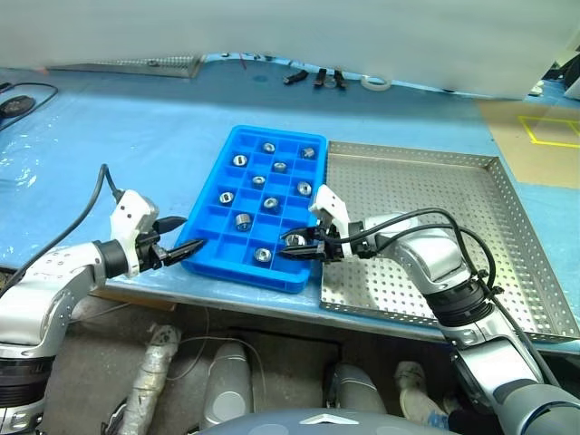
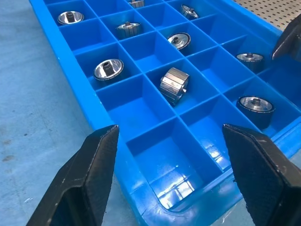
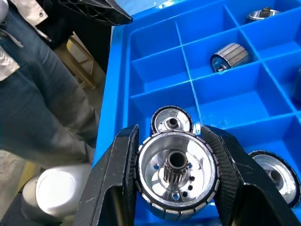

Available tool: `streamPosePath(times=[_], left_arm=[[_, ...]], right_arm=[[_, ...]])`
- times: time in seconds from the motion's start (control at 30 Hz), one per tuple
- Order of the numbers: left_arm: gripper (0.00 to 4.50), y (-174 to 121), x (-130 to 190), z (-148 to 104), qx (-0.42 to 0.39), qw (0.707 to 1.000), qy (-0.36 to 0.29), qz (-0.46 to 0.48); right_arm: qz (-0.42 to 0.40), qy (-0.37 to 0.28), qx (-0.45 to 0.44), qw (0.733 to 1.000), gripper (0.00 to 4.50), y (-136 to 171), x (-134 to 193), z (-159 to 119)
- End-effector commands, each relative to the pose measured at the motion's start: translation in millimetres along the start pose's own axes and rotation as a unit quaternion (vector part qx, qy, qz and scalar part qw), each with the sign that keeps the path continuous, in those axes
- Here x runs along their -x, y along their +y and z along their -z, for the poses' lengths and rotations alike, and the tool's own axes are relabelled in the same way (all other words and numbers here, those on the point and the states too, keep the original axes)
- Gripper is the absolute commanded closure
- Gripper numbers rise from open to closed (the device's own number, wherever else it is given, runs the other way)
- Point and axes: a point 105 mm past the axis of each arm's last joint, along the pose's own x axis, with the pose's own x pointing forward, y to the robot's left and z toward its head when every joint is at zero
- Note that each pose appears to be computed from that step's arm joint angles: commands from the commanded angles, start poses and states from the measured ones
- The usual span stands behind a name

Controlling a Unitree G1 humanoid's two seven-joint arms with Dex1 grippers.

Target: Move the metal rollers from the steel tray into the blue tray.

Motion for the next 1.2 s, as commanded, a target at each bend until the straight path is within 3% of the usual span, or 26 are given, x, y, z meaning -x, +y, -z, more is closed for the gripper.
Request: streamPosePath(times=[0.03, 0.37, 0.47, 0.67, 1.2], left_arm=[[0.8, 0.3, -1.4, -11.0, -0.021, 1.0, -0.017, 0.004], [0.8, -6.1, -13.9, -11.1, -0.018, 0.999, -0.031, 0.026], [0.8, -20.5, -30.0, -23.8, 0.006, 0.996, -0.063, 0.067], [0.8, -52.1, -64.9, -54.5, 0.1, 0.971, -0.115, 0.183], [0.8, -80.8, -113.5, -71.2, 0.222, 0.917, -0.095, 0.317]], right_arm=[[-0.009, -0.022, 0.015, 1.0, 2.82, 6.0, 5.9, -13.5], [0.012, -0.027, 0.031, 0.999, 2.82, -0.5, 8.4, -18.0], [0.026, -0.036, 0.05, 0.998, 2.82, -4.9, 7.6, -24.1], [0.016, -0.045, 0.088, 0.995, 2.82, -2.7, 10.6, -33.8], [0.026, -0.036, 0.185, 0.982, 2.82, 2.7, 26.6, -44.5]])
